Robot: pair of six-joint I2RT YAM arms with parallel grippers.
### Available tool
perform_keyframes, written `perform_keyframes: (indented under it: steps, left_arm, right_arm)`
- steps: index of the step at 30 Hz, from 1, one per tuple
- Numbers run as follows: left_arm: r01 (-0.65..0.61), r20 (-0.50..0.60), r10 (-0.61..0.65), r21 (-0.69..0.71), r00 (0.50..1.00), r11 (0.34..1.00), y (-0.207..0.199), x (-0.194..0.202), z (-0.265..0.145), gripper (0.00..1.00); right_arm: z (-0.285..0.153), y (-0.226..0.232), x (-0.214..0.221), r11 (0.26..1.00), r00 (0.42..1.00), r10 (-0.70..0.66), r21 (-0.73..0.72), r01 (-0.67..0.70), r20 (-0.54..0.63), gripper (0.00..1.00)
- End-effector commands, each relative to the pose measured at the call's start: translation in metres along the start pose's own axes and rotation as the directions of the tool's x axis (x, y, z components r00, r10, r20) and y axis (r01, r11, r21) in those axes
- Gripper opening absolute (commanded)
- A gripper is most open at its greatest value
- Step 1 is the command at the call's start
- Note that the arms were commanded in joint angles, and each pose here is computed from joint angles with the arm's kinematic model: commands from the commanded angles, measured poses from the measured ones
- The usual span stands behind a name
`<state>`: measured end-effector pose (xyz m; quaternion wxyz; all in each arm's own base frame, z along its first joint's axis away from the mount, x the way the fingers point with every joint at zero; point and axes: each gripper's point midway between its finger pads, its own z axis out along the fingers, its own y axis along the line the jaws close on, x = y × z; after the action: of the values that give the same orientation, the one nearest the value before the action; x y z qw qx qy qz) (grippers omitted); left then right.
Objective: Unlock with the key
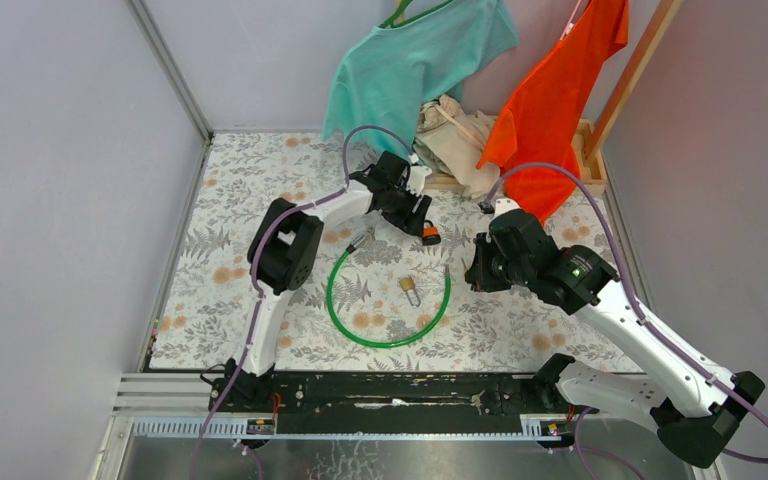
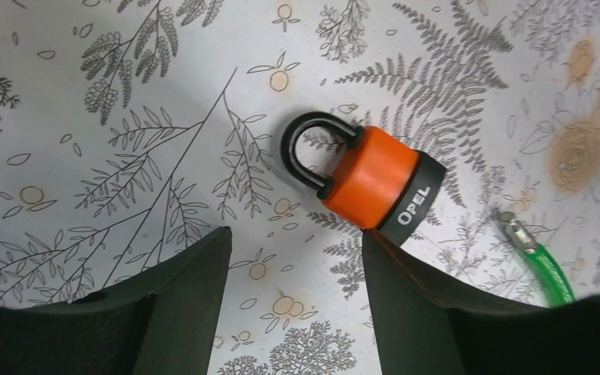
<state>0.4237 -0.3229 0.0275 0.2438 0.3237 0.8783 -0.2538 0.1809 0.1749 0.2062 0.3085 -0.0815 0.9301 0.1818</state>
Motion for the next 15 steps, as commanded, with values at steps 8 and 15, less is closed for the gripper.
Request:
perform_keyframes:
  steps: [8,15]
  left_arm:
    - [0.025,0.168,-0.033,0.048,0.985,0.999,-0.015,-0.068,-0.011,0.79]
    - [0.021,0.182,-0.012,-0.043,0.983,0.999,0.003,-0.073,0.009,0.74]
  right_arm:
    - [0.001,0.007,-0.003,0.999,1.0,0.006,-0.036,-0.005,0.027,0.0]
    - [0.0,0.007,-0.003,0.999,0.999,0.02,-0.038,-0.019,0.03,0.0]
